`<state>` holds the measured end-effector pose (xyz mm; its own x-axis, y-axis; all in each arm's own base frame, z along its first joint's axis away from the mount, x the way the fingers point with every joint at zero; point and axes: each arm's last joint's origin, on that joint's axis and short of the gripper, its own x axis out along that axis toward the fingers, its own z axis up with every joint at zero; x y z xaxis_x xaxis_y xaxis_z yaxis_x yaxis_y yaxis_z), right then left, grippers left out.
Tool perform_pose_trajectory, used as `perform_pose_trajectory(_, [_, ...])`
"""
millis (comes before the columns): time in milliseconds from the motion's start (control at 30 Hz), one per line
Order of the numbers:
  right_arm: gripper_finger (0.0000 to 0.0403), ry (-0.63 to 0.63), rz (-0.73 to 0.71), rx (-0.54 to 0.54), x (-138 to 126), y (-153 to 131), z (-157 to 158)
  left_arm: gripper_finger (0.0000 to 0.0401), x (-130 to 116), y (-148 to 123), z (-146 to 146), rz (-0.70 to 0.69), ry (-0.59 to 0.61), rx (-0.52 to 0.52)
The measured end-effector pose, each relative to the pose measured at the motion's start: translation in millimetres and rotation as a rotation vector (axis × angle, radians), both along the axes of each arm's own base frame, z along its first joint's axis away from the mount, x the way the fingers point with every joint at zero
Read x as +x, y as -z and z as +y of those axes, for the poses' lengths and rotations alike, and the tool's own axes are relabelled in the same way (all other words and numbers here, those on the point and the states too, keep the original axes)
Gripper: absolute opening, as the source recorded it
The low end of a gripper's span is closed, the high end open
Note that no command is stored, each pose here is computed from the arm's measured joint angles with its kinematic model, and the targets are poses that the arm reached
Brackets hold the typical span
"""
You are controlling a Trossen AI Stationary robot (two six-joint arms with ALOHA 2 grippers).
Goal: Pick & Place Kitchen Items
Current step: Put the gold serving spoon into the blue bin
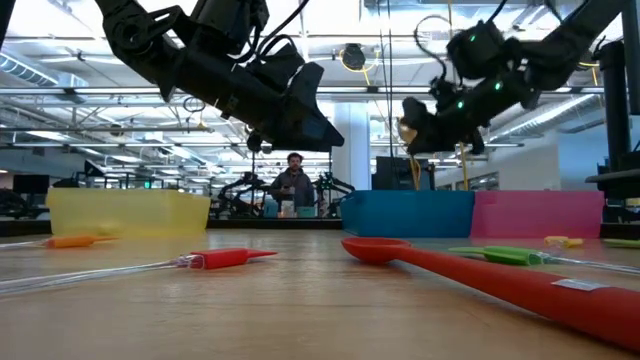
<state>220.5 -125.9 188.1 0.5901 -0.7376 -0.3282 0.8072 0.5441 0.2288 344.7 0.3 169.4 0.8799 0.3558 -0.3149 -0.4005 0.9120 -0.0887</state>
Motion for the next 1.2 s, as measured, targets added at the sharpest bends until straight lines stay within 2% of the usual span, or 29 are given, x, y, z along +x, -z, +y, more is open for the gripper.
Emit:
perform_pose_trajectory(67, [0.0009,-0.027,-0.013,0.058,2,7,-3,0.0152,0,0,-2,-0.002,0.002,-0.006])
perform_pose_trajectory(200, [0.0009,0.000,0.000,0.122,4,20,-5,0.0152,0,0,-4,-0.002,0.006,-0.013])
perform_pose_trajectory(367, [0.0010,0.030,0.008,0.127,1,24,-12,0.0152,-1,1,-5,0.008,0.010,-0.014])
perform_pose_trajectory(500, [0.0010,0.118,0.016,0.105,-6,23,-22,0.0152,-1,1,-5,0.008,0.009,-0.015])
perform_pose_trajectory(667, [0.0010,0.177,0.008,0.130,-13,27,-33,0.0152,0,1,-5,0.007,0.009,-0.015])
perform_pose_trajectory(867, [0.0010,0.084,0.002,0.286,-9,47,-34,0.0152,-1,1,-5,0.009,0.001,-0.008])
perform_pose_trajectory(1033, [0.0010,0.104,0.001,0.302,-8,53,-37,0.0152,-1,1,-3,0.010,-0.009,-0.001])
perform_pose_trajectory(1200, [0.0017,0.088,0.020,0.227,-7,50,-39,0.0152,-1,1,0,0.020,-0.011,0.025])
